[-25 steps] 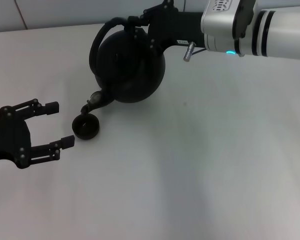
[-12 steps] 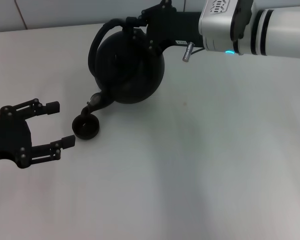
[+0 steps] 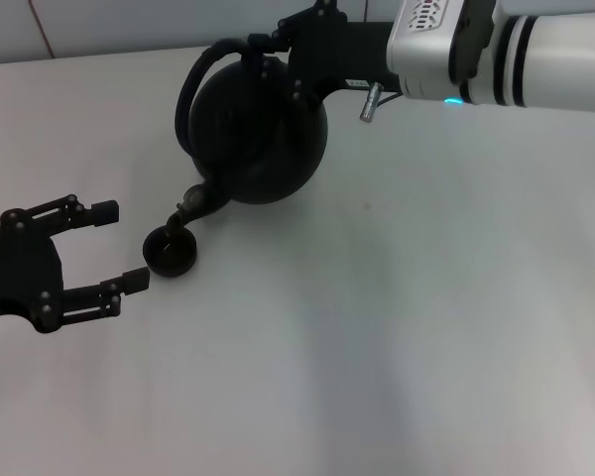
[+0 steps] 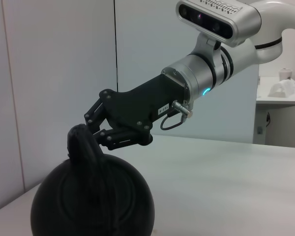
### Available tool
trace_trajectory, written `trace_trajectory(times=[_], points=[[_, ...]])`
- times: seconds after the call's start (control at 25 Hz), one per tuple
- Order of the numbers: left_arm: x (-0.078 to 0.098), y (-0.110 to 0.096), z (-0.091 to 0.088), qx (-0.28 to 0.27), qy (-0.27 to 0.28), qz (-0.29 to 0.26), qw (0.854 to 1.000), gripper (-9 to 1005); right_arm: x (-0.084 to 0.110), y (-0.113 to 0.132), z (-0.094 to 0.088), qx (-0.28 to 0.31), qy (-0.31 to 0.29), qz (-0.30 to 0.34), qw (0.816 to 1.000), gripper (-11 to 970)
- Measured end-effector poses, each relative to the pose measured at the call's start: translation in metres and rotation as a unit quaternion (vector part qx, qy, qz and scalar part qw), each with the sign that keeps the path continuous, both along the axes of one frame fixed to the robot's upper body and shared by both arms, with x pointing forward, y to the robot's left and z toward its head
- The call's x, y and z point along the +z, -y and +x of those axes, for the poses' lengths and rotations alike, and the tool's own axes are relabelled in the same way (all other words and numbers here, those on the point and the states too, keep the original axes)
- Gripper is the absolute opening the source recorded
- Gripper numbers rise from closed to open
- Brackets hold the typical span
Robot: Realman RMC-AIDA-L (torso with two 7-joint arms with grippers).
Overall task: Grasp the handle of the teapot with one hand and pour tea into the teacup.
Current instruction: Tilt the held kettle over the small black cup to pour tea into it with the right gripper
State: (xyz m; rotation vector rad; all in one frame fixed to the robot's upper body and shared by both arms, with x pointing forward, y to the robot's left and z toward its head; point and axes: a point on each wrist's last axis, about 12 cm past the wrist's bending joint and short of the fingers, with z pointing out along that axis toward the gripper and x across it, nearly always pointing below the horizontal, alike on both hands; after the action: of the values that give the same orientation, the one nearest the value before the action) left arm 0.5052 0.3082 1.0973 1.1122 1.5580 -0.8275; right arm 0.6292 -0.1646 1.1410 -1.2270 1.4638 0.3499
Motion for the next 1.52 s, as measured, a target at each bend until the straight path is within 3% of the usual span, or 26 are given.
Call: trace_trajectory(times=[1.52], points=[[0.0002,-0.0026,-0.0004,0.004,0.007,0.002,1.0,803,0.007,-0.0077,-0.0021,0.009,0.032,-0.03,0.999,119]])
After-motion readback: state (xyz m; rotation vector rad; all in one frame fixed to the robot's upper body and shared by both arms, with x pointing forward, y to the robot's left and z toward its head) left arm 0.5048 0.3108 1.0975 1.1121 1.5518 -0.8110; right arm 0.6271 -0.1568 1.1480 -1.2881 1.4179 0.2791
